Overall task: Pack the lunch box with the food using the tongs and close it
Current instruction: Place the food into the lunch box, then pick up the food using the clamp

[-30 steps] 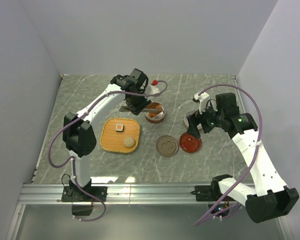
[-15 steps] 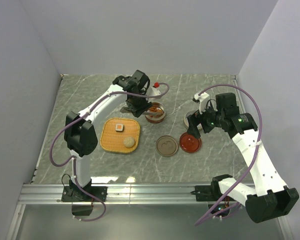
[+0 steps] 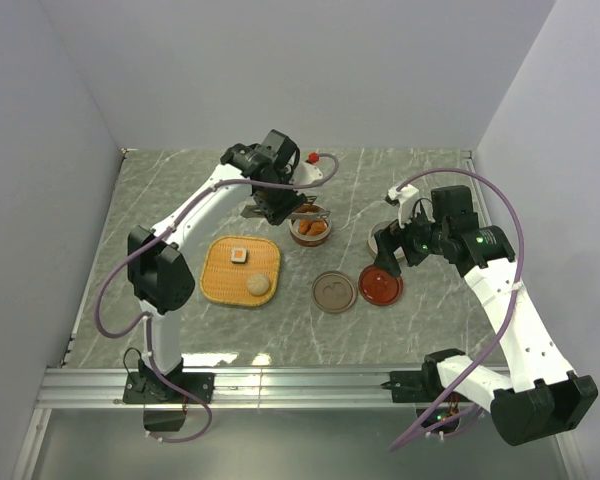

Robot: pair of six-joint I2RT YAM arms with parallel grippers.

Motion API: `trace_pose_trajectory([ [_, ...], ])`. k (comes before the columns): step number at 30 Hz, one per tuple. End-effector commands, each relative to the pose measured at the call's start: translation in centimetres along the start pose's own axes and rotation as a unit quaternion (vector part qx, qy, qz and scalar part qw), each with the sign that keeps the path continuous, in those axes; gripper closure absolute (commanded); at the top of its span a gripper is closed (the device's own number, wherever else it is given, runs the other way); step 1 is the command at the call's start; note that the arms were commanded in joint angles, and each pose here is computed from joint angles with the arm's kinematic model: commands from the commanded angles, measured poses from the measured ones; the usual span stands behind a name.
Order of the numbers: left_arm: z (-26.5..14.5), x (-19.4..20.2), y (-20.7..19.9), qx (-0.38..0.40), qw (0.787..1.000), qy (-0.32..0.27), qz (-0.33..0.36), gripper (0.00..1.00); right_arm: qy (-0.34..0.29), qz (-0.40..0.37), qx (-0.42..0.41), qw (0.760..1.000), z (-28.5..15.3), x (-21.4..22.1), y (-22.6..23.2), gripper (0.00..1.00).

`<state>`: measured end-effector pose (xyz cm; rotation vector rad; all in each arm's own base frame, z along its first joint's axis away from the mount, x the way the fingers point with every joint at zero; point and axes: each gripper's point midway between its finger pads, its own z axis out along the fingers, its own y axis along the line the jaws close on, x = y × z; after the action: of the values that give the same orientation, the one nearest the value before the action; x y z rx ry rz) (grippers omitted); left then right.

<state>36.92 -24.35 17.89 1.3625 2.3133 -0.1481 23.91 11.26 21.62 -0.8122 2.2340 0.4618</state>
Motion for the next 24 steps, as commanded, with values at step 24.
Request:
trace_pose_trajectory([
  [24, -10.1, 18.6, -7.3, 0.041, 0.993, 0.014, -0.105, 0.41, 0.024, 0.015, -0.008, 1.000, 0.3, 1.9, 0.3, 0.00],
])
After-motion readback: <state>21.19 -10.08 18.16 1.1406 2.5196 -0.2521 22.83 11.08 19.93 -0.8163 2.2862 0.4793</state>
